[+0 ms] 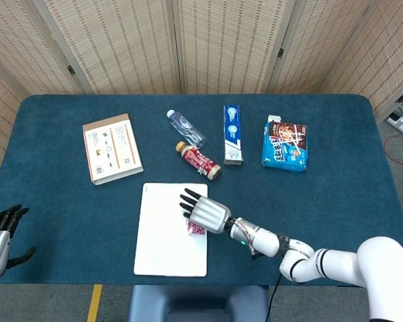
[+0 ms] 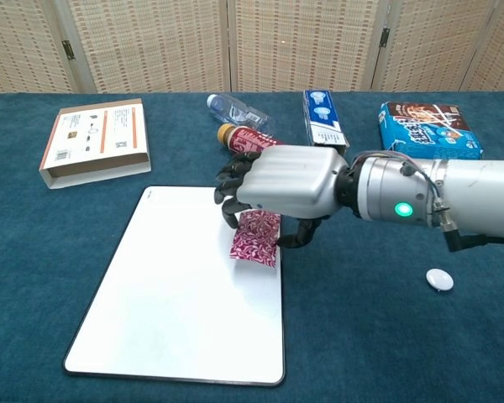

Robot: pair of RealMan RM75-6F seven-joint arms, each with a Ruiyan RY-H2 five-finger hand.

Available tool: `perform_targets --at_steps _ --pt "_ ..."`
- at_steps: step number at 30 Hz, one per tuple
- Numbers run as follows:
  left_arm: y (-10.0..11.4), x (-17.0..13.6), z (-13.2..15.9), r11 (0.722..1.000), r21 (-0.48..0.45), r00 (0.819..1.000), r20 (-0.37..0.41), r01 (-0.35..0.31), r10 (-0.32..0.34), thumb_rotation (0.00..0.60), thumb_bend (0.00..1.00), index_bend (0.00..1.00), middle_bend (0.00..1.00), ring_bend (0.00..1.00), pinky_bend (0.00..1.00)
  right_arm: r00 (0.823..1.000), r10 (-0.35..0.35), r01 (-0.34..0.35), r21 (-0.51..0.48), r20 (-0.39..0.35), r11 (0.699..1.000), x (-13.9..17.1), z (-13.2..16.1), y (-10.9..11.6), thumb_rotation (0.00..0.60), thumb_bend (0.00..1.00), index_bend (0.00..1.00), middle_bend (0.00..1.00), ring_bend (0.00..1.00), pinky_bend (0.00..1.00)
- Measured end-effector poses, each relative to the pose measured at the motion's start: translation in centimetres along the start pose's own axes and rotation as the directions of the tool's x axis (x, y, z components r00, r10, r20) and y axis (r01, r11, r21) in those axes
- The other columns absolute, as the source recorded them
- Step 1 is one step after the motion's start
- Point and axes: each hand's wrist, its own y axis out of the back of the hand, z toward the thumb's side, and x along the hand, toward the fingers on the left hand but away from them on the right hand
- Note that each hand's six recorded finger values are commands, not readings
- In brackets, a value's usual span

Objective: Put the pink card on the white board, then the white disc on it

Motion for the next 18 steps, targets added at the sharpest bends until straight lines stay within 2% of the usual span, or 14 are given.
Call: perform_targets --at_steps 1,6,9,13,18 --pt "-0.1 0.0 -0.1 1.0 -0.001 1.0 -0.003 0.001 -0.001 0.6 0.25 0.19 0.15 0.17 0.0 1.0 0.002 -0.002 0.006 -0.003 1.0 -0.3 0.1 0.0 0.6 0.35 0.32 0.17 0.01 0.0" --pt "-0.3 0.0 -0.2 1.0 -0.002 1.0 -0.004 0.006 -0.006 0.6 0.25 0.19 0.15 0.17 0.0 1.0 0.003 -0.003 0.01 0.009 1.0 -1.0 0.0 0.1 0.6 0.34 0.09 0.16 0.01 0.0" --pt "-0.3 0.1 -0.2 1.0 -0.003 1.0 -0.003 0.003 -0.003 0.6 0.25 0.19 0.15 0.17 0.0 1.0 -0.006 0.006 0.005 0.021 1.0 -0.4 -0.3 0.2 0.6 0.34 0.04 0.16 0.01 0.0" --pt "-0.3 0.2 0.0 1.0 -0.004 1.0 0.004 0.002 -0.002 0.6 0.25 0.19 0.15 0.17 0.0 0.999 -0.016 0.016 -0.006 0.038 1.0 0.8 -0.9 0.3 0.6 0.35 0.06 0.16 0.03 0.0" --pt "-0.4 0.3 0.1 1.0 -0.005 1.0 0.007 0.005 -0.005 0.6 0.25 0.19 0.15 0.17 0.0 0.995 -0.033 0.036 -0.03 0.09 0.999 4.1 -2.4 0.0 0.6 0.35 0.22 0.17 0.03 0.0"
